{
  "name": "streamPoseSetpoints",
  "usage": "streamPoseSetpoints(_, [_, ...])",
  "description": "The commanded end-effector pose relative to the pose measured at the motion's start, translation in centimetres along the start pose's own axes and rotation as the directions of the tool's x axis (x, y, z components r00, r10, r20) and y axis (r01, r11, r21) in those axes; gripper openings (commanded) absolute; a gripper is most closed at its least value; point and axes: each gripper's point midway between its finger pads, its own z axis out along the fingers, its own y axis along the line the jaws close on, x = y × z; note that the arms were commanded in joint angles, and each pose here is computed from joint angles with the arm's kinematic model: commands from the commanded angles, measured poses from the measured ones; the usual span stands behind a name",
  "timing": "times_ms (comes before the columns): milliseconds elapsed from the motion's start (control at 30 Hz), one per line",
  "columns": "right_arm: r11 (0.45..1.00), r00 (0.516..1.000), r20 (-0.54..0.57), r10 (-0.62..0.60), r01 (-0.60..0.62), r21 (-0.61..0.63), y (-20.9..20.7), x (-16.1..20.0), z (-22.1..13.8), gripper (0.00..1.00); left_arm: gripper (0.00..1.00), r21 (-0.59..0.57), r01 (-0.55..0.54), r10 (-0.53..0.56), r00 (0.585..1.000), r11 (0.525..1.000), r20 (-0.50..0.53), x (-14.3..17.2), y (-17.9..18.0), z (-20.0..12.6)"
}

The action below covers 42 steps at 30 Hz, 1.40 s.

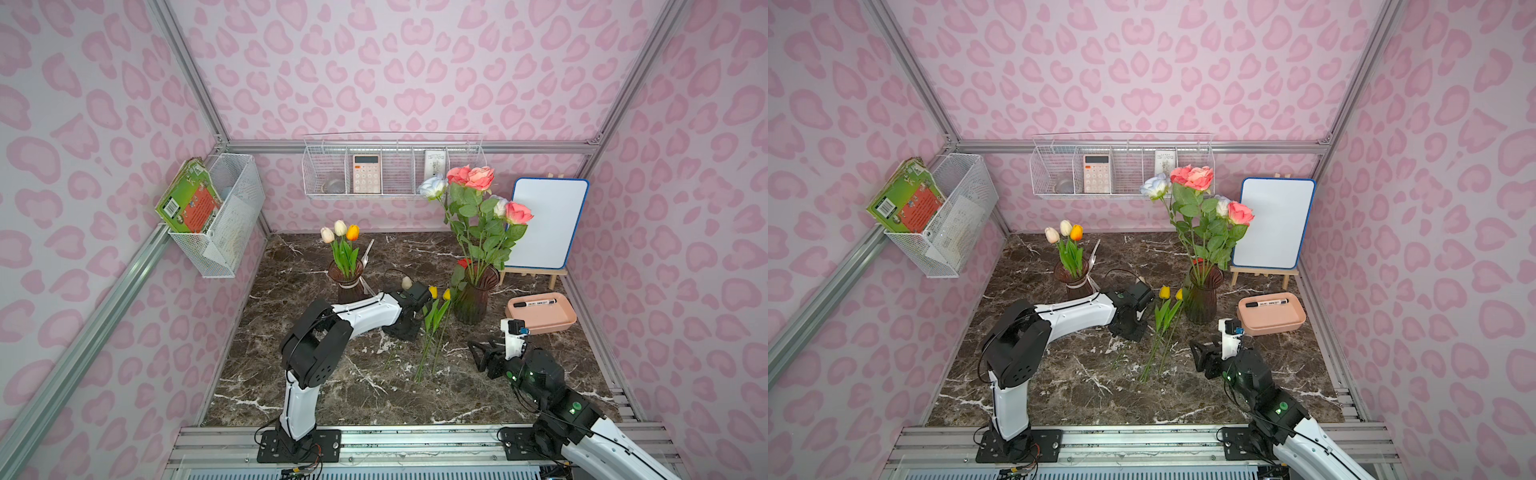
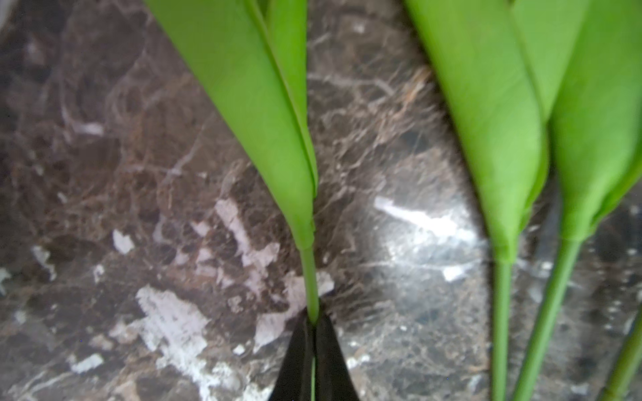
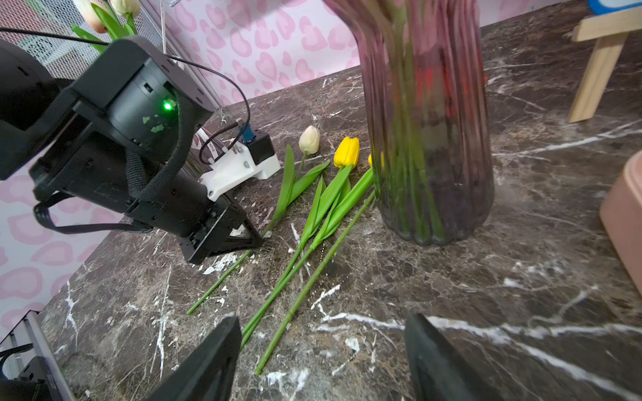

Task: Arrange the flowers in different vases according to their variety
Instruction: Pick up the flower at the center of the board, then insert the flower into the vase.

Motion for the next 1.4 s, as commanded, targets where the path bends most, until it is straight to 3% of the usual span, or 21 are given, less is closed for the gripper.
streamPoseSetpoints(0, [0.999, 0.999, 0.032, 0.02, -0.018, -0.041, 0.9, -1.0, 0.0, 0.76, 0.0, -0.046, -0.008, 0.008, 1.0, 0.999, -0.012, 1.0, 1.4, -1.0])
streamPoseSetpoints(400, [0.997, 1.0, 0.013, 0.023, -0.022, -0.069, 1.7, -1.4, 0.9, 0.76, 0.0, -0.048, 0.008, -0.001, 0.987, 0.999, 0.158, 0.1, 2.9, -7.4])
streamPoseSetpoints(867, [0.996, 1.0, -0.012, 0.017, -0.018, -0.083, 2.3, -1.5, 2.1, 0.76, 0.0, 0.026, 0.003, -0.013, 0.915, 1.0, 0.403, -1.9, 3.4, -17.3])
streamPoseSetpoints(967, [0.996, 0.999, -0.027, 0.018, -0.02, -0.088, 2.5, -1.4, 2.4, 0.76, 0.0, 0.017, 0.028, -0.033, 0.893, 0.999, 0.448, -2.4, 3.9, -18.3])
streamPoseSetpoints(1167, [0.996, 0.999, -0.036, 0.018, -0.021, -0.087, 2.4, -1.1, 2.5, 0.76, 0.0, 0.007, 0.048, -0.046, 0.9, 0.999, 0.433, -2.5, 4.1, -18.6])
streamPoseSetpoints(1267, [0.996, 0.999, -0.035, 0.016, -0.018, -0.083, 2.3, -1.1, 2.5, 0.77, 0.0, -0.005, 0.065, -0.053, 0.858, 0.998, 0.511, -3.7, 4.7, -20.7])
streamPoseSetpoints(1367, [0.996, 0.999, -0.037, 0.018, -0.021, -0.086, 2.3, -0.9, 2.7, 0.77, 0.0, -0.052, 0.102, -0.046, 0.773, 0.993, 0.632, -6.0, 6.2, -24.0])
